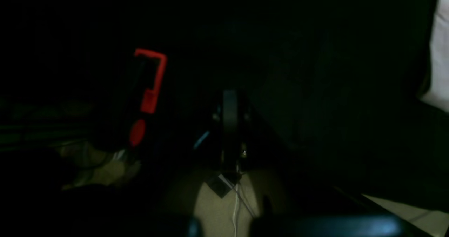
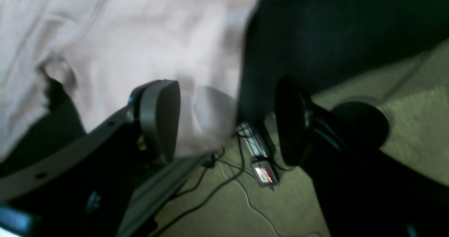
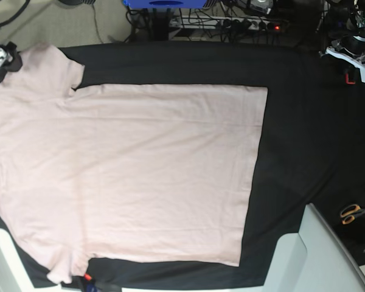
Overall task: Fold the T-shirt properly
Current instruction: 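Move right gripper to the shirt shoulder and left gripper to the hem corner, then lower both grippers and pinch the shirt's side edge at shoulder and hem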
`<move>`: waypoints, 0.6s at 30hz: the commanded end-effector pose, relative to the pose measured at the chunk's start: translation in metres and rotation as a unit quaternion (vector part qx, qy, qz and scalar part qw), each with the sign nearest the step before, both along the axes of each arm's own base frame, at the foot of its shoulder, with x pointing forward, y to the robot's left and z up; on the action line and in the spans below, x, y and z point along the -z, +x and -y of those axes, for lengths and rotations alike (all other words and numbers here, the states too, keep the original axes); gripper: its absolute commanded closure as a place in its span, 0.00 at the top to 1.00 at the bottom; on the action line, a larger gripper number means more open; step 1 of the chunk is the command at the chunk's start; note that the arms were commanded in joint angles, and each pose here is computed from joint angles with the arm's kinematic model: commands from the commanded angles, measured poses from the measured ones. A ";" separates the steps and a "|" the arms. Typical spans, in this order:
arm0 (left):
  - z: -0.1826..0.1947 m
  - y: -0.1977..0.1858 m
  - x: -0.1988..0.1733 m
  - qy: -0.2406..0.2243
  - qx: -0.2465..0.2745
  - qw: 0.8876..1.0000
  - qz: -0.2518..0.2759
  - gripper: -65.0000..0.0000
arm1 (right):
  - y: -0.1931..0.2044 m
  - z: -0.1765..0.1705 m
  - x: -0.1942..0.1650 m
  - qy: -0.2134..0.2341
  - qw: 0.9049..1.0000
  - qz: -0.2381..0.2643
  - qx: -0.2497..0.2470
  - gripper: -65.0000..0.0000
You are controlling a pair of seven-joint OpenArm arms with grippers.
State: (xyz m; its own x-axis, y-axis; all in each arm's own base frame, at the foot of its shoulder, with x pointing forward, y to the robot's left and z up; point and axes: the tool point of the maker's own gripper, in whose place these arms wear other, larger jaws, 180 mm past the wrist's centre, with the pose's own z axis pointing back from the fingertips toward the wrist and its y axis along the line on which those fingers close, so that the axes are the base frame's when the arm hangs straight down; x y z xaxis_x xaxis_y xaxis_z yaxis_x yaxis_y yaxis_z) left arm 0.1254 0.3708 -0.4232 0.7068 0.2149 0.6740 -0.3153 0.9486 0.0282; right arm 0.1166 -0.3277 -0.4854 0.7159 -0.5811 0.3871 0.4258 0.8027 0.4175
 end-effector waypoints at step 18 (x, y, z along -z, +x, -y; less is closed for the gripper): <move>0.034 0.025 0.010 -0.024 0.048 0.999 0.007 0.00 | 0.007 -0.023 0.005 0.015 0.999 -0.003 -0.040 0.13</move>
State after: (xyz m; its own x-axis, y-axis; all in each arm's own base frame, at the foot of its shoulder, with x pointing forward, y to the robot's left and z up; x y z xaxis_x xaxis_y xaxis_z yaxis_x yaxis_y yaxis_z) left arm 0.1466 0.3323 -0.4401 0.7305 0.1933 0.6550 -0.2289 0.9729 -0.0318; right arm 0.1235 -0.2971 -0.4948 0.7602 -0.5456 0.3528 0.3701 0.8099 0.4550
